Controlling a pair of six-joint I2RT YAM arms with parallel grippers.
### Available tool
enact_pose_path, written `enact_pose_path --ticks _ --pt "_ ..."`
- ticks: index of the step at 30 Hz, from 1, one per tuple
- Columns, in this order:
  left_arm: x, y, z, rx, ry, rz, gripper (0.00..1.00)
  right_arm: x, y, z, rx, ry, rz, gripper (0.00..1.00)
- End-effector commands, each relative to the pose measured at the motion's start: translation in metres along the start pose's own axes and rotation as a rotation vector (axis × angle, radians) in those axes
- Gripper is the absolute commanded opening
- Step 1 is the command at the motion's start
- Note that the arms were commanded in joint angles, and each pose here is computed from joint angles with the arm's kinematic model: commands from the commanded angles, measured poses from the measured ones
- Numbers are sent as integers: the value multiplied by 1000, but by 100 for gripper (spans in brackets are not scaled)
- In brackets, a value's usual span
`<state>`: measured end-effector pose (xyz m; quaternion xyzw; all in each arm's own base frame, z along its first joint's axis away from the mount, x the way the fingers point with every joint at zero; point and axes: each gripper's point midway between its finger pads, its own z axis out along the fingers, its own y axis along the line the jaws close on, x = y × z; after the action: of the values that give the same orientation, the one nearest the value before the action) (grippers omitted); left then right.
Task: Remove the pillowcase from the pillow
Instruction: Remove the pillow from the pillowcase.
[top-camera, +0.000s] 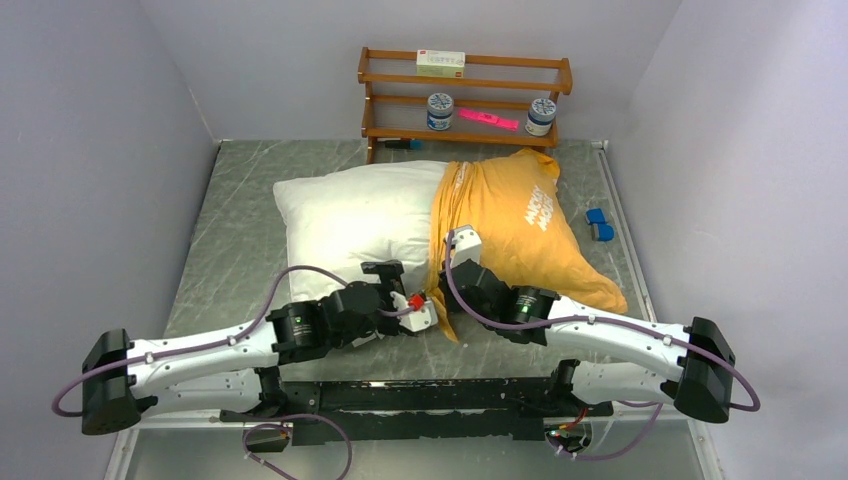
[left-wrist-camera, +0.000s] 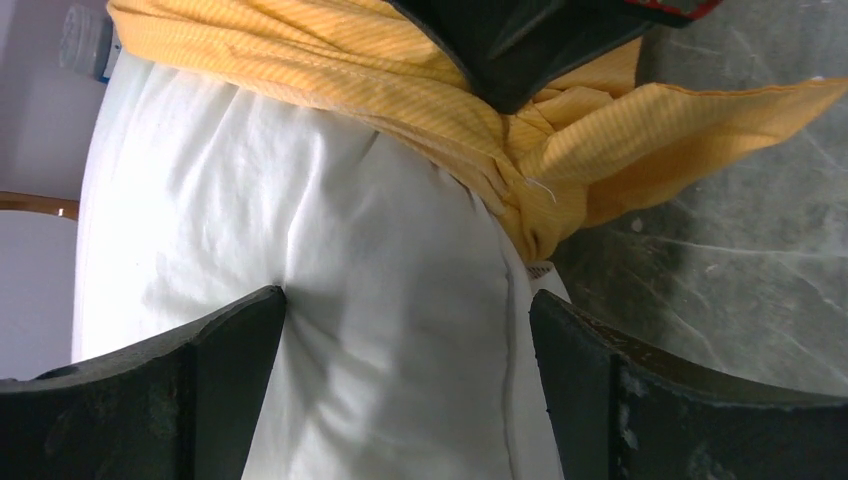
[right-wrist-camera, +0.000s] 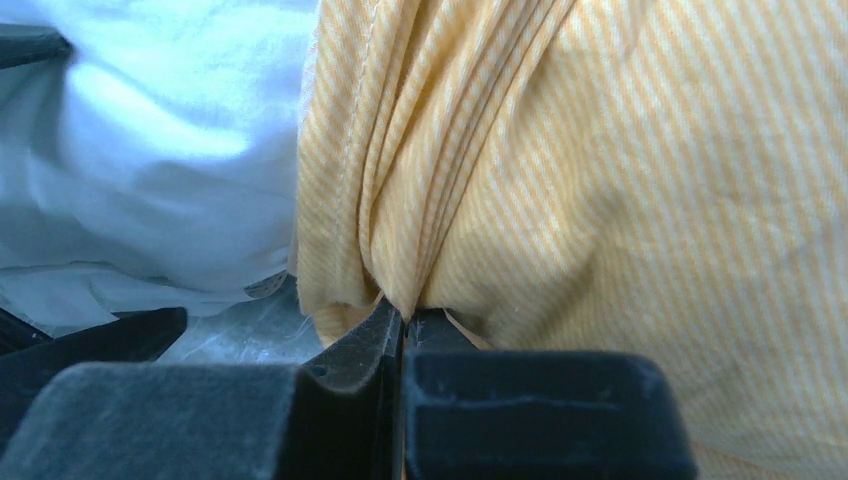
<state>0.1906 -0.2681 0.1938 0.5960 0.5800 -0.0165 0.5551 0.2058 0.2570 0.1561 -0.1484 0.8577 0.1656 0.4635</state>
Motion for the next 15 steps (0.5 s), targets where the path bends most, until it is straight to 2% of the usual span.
enact_pose_path --ticks 1,3,7,11,15 --pt "-6 15 13 -107 -6 20 97 -39 4 -10 -20 -114 40 0" --pt "3 16 20 -144 41 16 97 -39 5 -10 -24 -113 40 0" --pt "17 14 26 -177 98 4 85 -41 2 -13 -17 -116 40 0" --pt "21 18 22 -199 101 18 57 -39 -7 -16 16 -114 35 0" --pt "27 21 16 -223 109 20 24 -38 -17 -19 46 -110 33 0"
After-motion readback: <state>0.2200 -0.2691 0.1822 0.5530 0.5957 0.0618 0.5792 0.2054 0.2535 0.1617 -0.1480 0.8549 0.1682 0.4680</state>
